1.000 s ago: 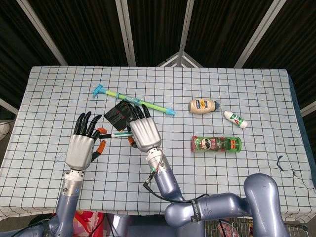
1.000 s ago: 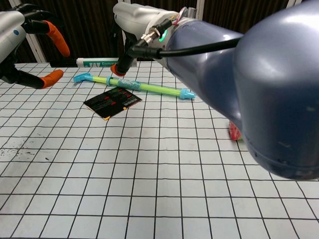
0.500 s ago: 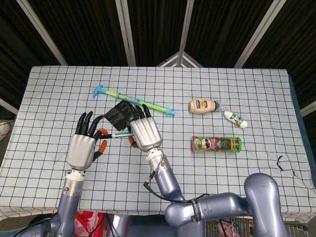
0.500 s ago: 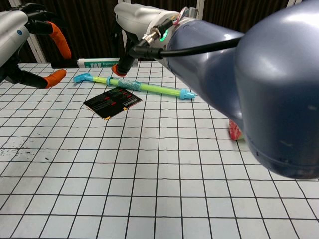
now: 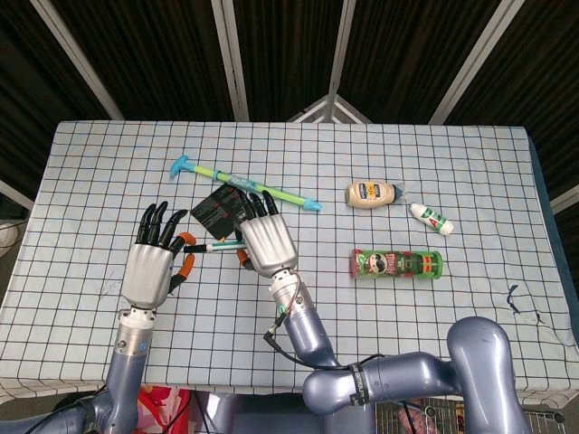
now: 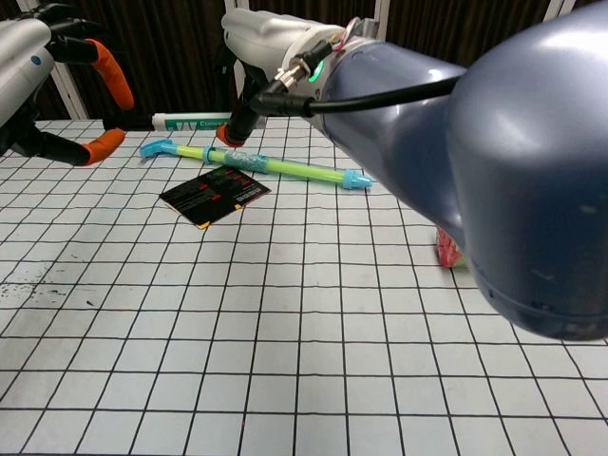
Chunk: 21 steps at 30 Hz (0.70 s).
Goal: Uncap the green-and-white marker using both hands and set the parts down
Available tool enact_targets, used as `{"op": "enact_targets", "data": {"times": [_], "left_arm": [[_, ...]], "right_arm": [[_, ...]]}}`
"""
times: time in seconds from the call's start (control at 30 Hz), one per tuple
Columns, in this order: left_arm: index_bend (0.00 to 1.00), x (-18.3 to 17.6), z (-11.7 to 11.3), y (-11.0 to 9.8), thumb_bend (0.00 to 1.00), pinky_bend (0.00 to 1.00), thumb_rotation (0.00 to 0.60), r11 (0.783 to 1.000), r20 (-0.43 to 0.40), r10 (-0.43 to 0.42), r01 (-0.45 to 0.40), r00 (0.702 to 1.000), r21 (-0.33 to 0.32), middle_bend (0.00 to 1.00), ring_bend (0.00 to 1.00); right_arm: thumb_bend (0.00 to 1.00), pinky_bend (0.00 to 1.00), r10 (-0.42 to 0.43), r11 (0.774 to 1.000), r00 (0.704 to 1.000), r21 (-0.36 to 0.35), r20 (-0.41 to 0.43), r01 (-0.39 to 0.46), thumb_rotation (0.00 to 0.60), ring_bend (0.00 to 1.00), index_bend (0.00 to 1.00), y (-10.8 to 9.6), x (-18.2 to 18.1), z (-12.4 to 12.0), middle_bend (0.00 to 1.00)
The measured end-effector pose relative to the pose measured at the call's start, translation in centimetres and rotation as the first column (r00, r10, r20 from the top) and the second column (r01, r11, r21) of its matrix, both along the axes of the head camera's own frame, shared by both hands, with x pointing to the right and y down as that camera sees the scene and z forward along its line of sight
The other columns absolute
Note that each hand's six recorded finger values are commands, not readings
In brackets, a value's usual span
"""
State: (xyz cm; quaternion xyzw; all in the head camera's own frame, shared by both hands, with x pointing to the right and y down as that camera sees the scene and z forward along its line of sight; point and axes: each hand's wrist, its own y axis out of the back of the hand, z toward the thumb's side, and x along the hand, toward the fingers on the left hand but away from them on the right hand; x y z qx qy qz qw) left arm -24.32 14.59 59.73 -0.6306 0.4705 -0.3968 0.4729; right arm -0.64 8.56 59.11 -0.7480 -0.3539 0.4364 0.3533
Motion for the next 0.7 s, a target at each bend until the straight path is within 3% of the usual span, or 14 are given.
{"op": "enact_targets", "data": {"times": [0.7], "left_arm": [[0.48,-0.21,0.49,-0.12,0.47,0.01,0.600,1.000,0.003,-0.004,0.004,1.000,0.027,0.17,0.00]], "right_arm": [[0.42,0.00,0.007,1.000,1.000,-0.002,0.015,-0.007,0.600,0.10,0.69,-0.16,0.01,0.07,0.06]]}}
